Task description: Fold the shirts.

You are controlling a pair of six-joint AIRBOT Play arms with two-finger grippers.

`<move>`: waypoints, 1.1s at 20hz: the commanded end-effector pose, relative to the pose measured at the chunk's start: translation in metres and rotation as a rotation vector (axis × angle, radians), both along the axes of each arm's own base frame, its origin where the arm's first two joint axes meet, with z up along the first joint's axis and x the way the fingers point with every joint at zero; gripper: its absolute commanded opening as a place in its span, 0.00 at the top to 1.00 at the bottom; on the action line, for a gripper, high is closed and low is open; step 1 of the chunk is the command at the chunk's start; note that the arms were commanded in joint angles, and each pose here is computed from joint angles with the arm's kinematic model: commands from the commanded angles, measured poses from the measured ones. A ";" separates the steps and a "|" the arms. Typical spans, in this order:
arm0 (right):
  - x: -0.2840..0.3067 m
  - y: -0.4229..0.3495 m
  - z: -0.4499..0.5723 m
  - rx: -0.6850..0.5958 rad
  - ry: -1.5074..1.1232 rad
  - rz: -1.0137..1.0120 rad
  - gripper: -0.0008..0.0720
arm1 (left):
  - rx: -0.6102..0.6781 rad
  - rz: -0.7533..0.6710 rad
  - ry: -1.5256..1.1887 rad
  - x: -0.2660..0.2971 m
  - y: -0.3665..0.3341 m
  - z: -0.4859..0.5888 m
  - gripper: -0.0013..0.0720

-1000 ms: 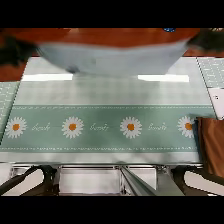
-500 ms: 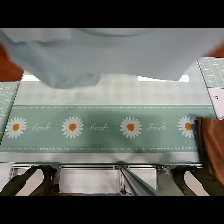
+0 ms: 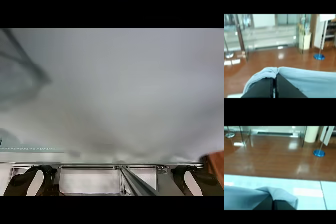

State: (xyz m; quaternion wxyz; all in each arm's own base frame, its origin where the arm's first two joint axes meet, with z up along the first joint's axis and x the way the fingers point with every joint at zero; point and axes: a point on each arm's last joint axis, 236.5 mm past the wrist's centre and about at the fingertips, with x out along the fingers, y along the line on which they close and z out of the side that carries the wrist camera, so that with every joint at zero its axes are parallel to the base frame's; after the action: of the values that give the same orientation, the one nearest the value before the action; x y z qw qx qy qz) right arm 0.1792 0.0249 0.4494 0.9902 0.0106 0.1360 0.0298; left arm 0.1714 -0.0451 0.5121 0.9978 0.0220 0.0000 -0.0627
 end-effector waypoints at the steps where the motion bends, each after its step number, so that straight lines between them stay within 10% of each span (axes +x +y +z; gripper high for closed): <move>1: 0.011 0.000 -0.045 0.045 0.152 0.006 0.97 | -0.043 0.050 0.168 0.021 0.018 -0.051 0.95; 22: 0.389 -0.010 -0.458 0.572 0.818 0.115 0.97 | -0.783 -0.028 1.135 0.407 0.005 -0.538 0.95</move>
State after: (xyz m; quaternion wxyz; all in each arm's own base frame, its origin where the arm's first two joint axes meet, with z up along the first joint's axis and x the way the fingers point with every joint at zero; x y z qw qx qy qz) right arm 0.5323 0.0162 0.0291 0.8275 0.2481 0.4892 0.1195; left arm 0.5494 -0.0293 0.0138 0.8107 -0.3153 0.4880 -0.0726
